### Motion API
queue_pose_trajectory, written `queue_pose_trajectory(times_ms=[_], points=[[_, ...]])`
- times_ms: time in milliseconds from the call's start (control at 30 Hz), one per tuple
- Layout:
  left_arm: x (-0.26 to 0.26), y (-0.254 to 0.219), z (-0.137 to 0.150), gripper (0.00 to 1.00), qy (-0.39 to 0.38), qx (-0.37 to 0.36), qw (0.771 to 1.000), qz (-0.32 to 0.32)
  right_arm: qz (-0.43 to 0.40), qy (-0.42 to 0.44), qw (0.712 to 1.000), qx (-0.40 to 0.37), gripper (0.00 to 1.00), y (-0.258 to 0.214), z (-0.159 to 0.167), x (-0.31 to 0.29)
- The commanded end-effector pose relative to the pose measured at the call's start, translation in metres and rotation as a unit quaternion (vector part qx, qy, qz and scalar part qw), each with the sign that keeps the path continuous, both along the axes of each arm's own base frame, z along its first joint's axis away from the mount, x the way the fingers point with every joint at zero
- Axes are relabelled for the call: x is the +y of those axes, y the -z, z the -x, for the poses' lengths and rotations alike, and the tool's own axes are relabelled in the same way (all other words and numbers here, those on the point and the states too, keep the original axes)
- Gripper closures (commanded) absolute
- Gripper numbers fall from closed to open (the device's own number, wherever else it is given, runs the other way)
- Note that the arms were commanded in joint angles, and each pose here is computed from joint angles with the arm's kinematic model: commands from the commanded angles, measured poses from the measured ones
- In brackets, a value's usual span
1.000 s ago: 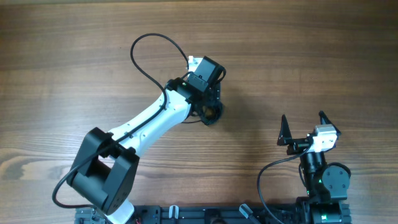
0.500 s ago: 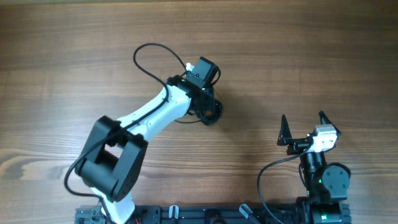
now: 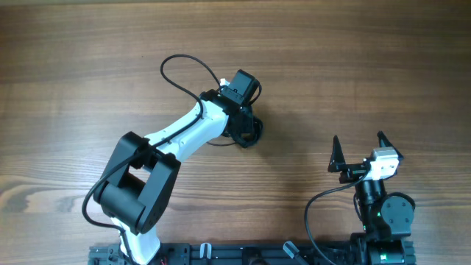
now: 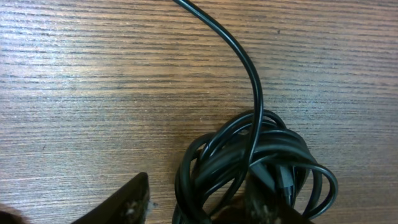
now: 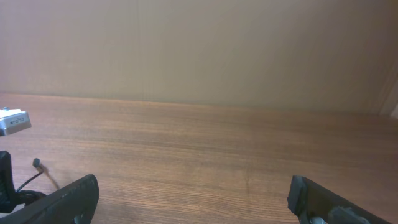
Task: Untangle cables
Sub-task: 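Close the left gripper on the cable coil and lift it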
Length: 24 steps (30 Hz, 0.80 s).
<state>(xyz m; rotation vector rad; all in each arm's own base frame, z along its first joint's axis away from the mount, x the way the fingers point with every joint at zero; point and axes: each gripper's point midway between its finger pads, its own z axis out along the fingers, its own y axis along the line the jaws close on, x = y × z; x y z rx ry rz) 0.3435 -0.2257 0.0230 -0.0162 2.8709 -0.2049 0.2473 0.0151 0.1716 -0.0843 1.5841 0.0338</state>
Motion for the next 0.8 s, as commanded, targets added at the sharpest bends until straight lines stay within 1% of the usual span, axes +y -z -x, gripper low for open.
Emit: queue_pose_trajectory(times_ms=[0, 100, 333, 467, 633, 700, 767], points=[[0.003, 0.008, 0.003, 0.48, -0.001, 0.007, 1.000, -0.012, 0.009, -0.001, 1.000, -0.004, 0.00, -0.001, 0.000, 0.001], [0.003, 0.008, 0.003, 0.50, -0.001, 0.007, 1.000, -0.012, 0.009, -0.001, 1.000, -0.004, 0.00, -0.001, 0.000, 0.000], [0.004, 0.009, 0.005, 0.48, -0.001, 0.010, 1.000, -0.014, 0.009, -0.001, 1.000, -0.004, 0.00, -0.001, 0.000, 0.001], [0.003, 0.010, 0.012, 0.48, 0.003, 0.027, 1.000, -0.008, 0.009, -0.001, 1.000, -0.004, 0.00, -0.001, 0.000, 0.000], [0.001, 0.011, 0.021, 0.54, 0.008, 0.048, 0.999, -0.001, 0.009, -0.001, 1.000, -0.004, 0.00, -0.001, 0.000, 0.000], [-0.001, 0.011, 0.022, 0.54, 0.009, 0.050, 0.999, 0.002, 0.009, -0.001, 1.000, -0.004, 0.00, -0.001, 0.000, 0.000], [-0.002, 0.011, 0.022, 0.57, 0.010, 0.052, 0.999, 0.005, 0.009, -0.001, 1.000, -0.004, 0.00, -0.001, 0.000, 0.001]])
